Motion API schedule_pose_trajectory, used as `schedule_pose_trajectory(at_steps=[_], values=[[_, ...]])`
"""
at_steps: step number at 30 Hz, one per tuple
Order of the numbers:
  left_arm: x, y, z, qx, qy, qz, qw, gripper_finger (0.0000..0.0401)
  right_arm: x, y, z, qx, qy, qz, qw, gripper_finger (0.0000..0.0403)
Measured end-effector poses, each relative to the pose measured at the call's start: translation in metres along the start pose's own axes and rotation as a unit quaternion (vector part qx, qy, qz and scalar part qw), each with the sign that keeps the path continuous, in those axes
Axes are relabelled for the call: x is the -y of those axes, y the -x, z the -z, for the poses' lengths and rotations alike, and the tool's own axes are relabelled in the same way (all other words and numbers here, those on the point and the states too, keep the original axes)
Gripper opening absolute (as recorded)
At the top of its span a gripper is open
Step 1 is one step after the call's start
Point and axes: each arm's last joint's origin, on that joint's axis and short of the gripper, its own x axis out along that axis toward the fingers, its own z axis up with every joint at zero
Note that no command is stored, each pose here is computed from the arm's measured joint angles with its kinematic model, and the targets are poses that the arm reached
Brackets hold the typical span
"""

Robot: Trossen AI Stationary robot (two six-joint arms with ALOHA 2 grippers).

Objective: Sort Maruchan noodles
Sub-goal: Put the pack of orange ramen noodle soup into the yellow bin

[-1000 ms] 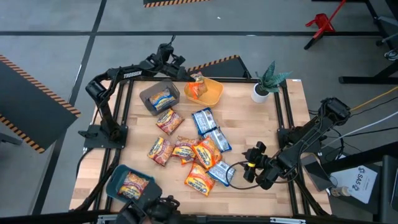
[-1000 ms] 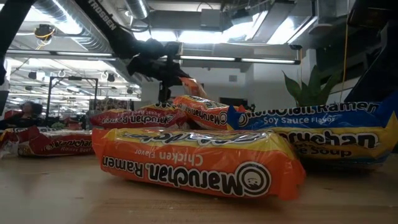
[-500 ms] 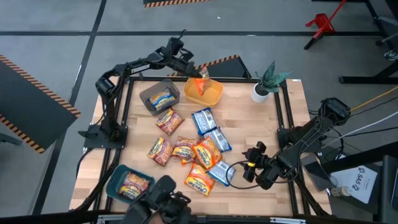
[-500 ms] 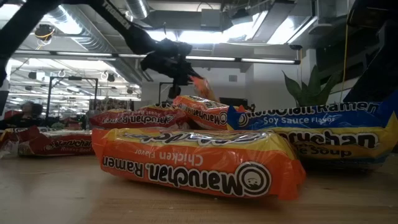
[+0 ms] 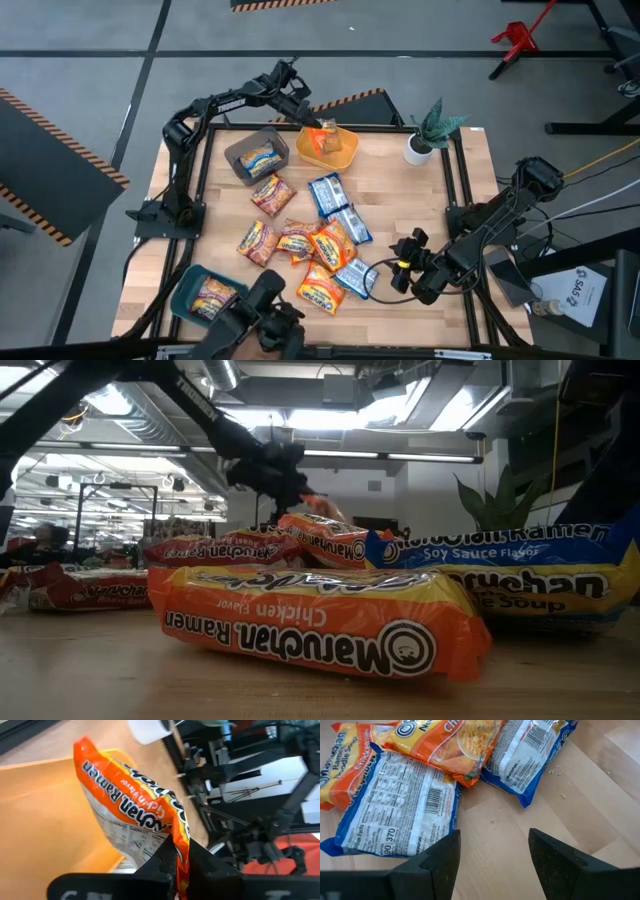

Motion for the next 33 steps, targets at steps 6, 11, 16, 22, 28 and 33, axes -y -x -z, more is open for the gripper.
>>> schedule_pose_trajectory(at_steps=[6, 11, 16, 22, 28, 33], values=[[-0.022, -0.014, 0.004, -0.013, 0.02, -0.014, 1.0, 0.0003, 0.0, 0.0, 0.0, 0.005, -0.008, 0.003, 1.0, 0.0221], [-0.032, -0.018, 0.004, -0.003, 0.008, -0.054, 0.998, 0.0014, 0.0, 0.0, 0.0, 0.005, -0.008, 0.003, 1.0, 0.0221], [-0.035, -0.014, 0.002, 0.019, 0.003, -0.107, 0.994, 0.0035, 0.0, 0.0, 0.0, 0.005, -0.008, 0.003, 1.0, 0.0221], [-0.035, -0.015, 0.002, 0.021, 0.0, -0.108, 0.994, 0.0082, 0.0, 0.0, 0.0, 0.005, -0.008, 0.003, 1.0, 0.0221], [-0.03, -0.013, 0.002, 0.014, 0.014, -0.079, 0.997, 0.0127, 0.0, 0.0, 0.0, 0.005, -0.007, 0.003, 1.0, 0.0221], [-0.007, -0.001, -0.008, 0.028, 0.001, -0.077, 0.997, 0.0132, 0.0, 0.0, 0.0, 0.005, -0.007, 0.003, 1.0, 0.0221]])
